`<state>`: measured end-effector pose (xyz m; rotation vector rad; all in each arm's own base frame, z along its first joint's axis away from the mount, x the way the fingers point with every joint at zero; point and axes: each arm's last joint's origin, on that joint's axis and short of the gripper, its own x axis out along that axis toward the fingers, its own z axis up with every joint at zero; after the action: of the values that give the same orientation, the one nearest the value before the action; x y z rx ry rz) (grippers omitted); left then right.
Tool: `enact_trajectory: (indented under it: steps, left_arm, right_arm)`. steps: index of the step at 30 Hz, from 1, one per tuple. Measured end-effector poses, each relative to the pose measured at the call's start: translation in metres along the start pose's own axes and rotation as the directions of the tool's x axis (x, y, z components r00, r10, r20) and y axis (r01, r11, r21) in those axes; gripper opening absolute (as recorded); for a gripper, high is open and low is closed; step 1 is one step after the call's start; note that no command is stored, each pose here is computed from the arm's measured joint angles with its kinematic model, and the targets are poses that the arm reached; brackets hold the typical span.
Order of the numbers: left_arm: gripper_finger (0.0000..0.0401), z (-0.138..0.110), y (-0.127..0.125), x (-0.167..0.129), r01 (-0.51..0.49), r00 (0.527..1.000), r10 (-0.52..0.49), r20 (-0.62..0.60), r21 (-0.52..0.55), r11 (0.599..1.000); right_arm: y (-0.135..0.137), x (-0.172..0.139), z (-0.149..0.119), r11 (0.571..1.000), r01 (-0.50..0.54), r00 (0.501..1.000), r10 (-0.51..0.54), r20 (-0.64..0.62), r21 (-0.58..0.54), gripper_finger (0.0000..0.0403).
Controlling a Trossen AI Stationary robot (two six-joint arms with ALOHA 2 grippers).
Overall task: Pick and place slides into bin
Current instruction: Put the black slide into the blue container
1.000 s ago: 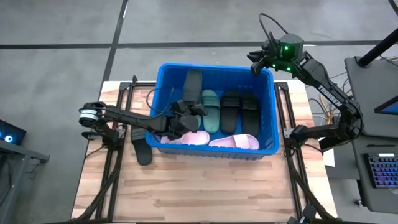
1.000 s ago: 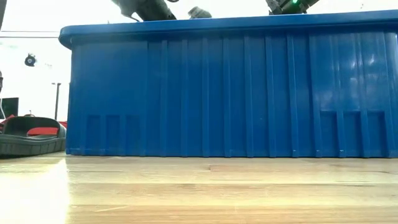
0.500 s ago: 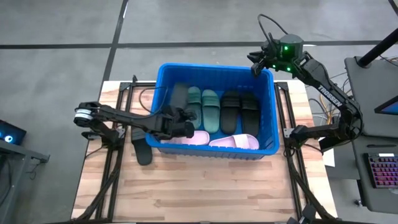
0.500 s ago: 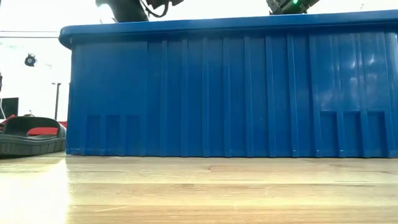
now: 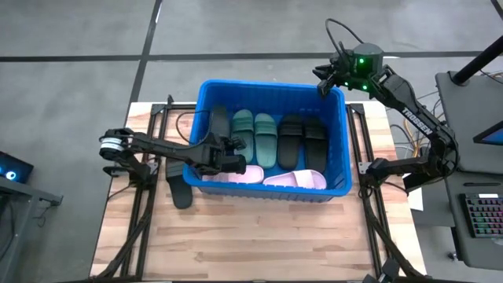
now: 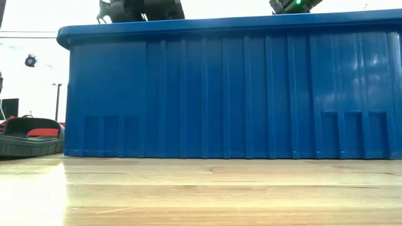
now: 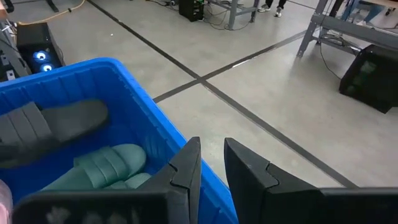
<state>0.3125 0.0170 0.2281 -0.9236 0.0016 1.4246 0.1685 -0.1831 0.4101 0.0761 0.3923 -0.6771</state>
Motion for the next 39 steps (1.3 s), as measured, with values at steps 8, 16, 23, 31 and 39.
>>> enact_trajectory:
  steps: [8, 16, 23, 31, 39]
  left_arm:
    - [0.0, -0.012, 0.005, 0.015, -0.081, 0.991, 0.083, -0.104, 0.019, 0.997]
    - [0.0, -0.018, 0.006, 0.024, -0.092, 0.992, 0.101, -0.08, 0.1, 0.991]
    - [0.0, -0.017, 0.009, 0.036, -0.13, 0.99, 0.137, -0.044, 0.134, 0.982]
    - [0.001, -0.014, 0.008, 0.038, -0.127, 0.989, 0.133, -0.058, 0.099, 0.987]
    - [0.014, -0.012, 0.008, 0.037, -0.154, 0.966, 0.17, -0.197, 0.096, 0.983]
  right_arm:
    - [0.0, 0.0, 0.0, 1.0, 0.003, 1.0, -0.003, 0.0, -0.016, 0.007]
    - [0.0, 0.0, 0.0, 1.0, 0.003, 1.0, -0.003, 0.0, -0.018, 0.007]
    - [0.0, 0.0, 0.0, 1.0, 0.003, 1.0, -0.003, -0.001, -0.018, 0.0064]
    - [0.0, -0.001, 0.0, 1.0, 0.002, 1.0, -0.002, -0.002, -0.017, 0.0072]
    - [0.0, -0.001, 0.0, 1.0, 0.002, 1.0, -0.002, -0.001, -0.023, 0.0071]
